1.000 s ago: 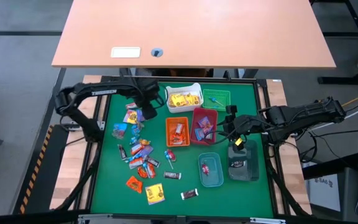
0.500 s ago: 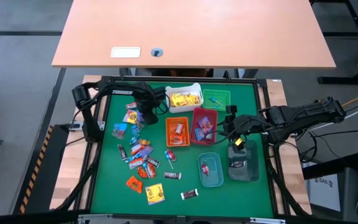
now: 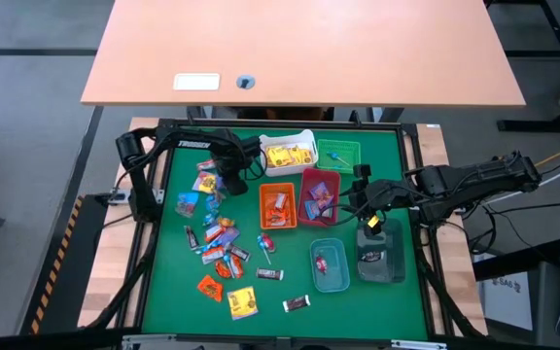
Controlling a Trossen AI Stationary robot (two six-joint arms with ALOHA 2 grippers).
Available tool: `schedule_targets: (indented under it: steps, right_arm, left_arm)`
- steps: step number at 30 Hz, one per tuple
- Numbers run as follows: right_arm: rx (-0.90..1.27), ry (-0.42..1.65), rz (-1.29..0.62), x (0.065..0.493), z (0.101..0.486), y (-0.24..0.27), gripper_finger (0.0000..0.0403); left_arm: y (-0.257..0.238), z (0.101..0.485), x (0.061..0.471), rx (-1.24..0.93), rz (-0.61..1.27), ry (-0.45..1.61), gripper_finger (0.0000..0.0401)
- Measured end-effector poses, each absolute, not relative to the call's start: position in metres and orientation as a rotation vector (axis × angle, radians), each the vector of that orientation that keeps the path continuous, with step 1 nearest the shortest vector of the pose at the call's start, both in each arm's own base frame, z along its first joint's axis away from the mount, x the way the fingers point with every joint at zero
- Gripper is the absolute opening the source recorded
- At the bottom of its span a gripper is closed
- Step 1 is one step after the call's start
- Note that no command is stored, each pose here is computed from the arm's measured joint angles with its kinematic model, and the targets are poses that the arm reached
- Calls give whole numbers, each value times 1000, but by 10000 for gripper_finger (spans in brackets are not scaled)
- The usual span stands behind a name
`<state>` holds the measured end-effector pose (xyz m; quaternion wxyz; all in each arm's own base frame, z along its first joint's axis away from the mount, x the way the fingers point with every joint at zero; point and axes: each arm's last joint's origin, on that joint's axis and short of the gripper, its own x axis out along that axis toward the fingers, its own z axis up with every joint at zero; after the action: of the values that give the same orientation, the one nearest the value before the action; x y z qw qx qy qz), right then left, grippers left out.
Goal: Sort candy
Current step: Put the purple bag of candy into the red bin
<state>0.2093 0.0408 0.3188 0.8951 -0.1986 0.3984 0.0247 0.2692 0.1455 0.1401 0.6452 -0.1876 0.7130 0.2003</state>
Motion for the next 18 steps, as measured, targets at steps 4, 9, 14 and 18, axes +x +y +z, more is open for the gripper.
schedule_targets:
  steps: [4, 9, 14, 18]
  right_arm:
    - [-411, 826, 51, 209, 319, 41, 166]
    - [-411, 826, 51, 209, 319, 41, 166]
    - [-411, 826, 51, 209, 319, 41, 166]
    - [-409, 817, 50, 210, 319, 41, 166]
  left_arm:
    - [146, 140, 269, -424, 459, 1621, 6]
    - [145, 144, 268, -401, 442, 1614, 1]
    - [142, 161, 264, -400, 448, 1571, 0]
    - [135, 177, 262, -391, 433, 1524, 0]
